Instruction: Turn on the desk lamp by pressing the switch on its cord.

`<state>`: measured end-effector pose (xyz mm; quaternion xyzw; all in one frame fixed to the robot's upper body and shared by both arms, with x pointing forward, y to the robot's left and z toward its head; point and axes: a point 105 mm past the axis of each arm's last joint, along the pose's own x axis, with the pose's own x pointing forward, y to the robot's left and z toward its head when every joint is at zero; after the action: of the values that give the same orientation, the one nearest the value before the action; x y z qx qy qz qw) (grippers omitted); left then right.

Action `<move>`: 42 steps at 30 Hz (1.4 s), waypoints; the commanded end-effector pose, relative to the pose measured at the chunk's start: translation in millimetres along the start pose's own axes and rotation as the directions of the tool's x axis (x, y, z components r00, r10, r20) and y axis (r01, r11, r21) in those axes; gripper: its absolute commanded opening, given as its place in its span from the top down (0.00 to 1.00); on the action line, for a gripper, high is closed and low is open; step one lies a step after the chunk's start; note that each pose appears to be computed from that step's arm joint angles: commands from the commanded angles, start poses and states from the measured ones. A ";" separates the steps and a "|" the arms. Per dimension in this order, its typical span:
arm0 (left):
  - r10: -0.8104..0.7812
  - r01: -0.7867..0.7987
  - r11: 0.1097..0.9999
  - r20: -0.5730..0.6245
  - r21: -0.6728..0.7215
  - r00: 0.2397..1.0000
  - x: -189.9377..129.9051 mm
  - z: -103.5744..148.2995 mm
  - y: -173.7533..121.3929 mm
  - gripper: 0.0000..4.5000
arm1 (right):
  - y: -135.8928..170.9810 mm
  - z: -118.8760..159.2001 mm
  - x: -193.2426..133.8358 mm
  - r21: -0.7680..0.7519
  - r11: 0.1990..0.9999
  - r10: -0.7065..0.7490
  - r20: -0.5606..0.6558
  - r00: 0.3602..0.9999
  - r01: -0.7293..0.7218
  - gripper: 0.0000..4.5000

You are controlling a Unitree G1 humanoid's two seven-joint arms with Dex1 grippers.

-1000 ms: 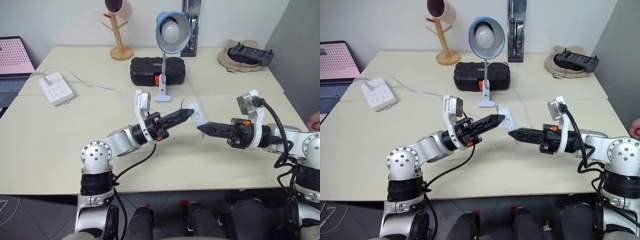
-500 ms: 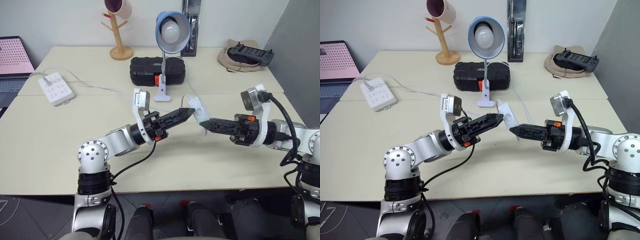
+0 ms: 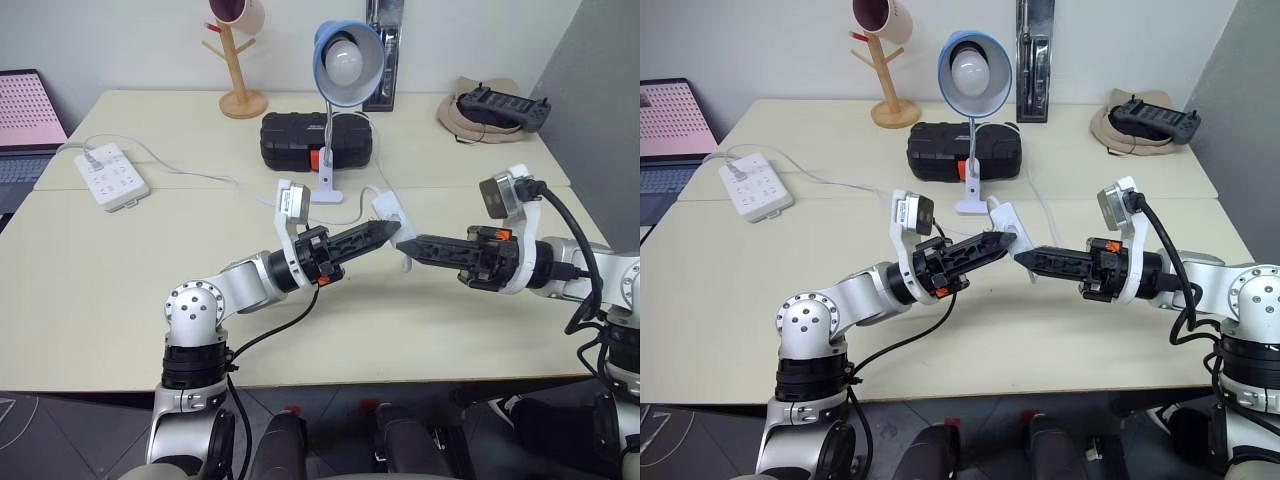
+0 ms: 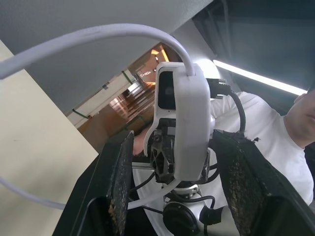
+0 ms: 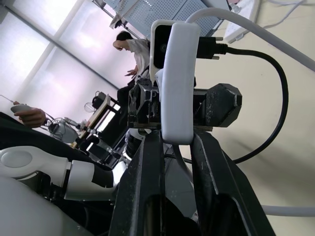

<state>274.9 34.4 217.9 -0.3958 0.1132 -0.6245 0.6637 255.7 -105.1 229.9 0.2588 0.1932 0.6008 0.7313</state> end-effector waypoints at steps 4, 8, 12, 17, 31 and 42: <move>-0.036 0.035 0.999 0.029 0.018 0.999 6.6 9.1 -7.7 0.42 | 11.4 3.2 0.4 -0.025 0.999 0.036 0.012 0.999 -0.036 0.92; -0.030 0.030 0.999 0.041 0.016 0.999 7.0 12.3 -7.4 0.55 | 11.4 2.5 0.0 -0.022 0.999 0.033 0.013 0.999 -0.033 0.92; -0.038 0.037 0.999 0.042 0.015 0.998 7.0 11.8 -9.1 0.70 | 11.2 2.6 0.0 -0.022 0.999 0.030 0.015 0.999 -0.030 0.92; -0.045 0.045 0.999 0.045 0.006 0.998 6.8 10.8 -10.8 0.88 | 11.1 3.6 -0.5 -0.023 0.999 0.028 0.019 0.999 -0.028 0.92; -0.059 0.067 0.995 0.105 -0.073 0.993 4.8 17.8 -12.9 0.88 | 9.1 -0.2 -3.5 -0.028 1.000 0.012 0.020 1.000 -0.011 0.92; 0.009 0.017 0.987 0.154 -0.163 0.988 4.3 17.7 -9.5 0.81 | 9.7 3.3 -2.4 -0.048 0.999 0.015 0.032 0.999 -0.013 0.92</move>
<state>275.4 30.8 229.5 -0.4847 0.1370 -0.5962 0.6252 254.9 -106.2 231.3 0.2694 0.1747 0.5963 0.7357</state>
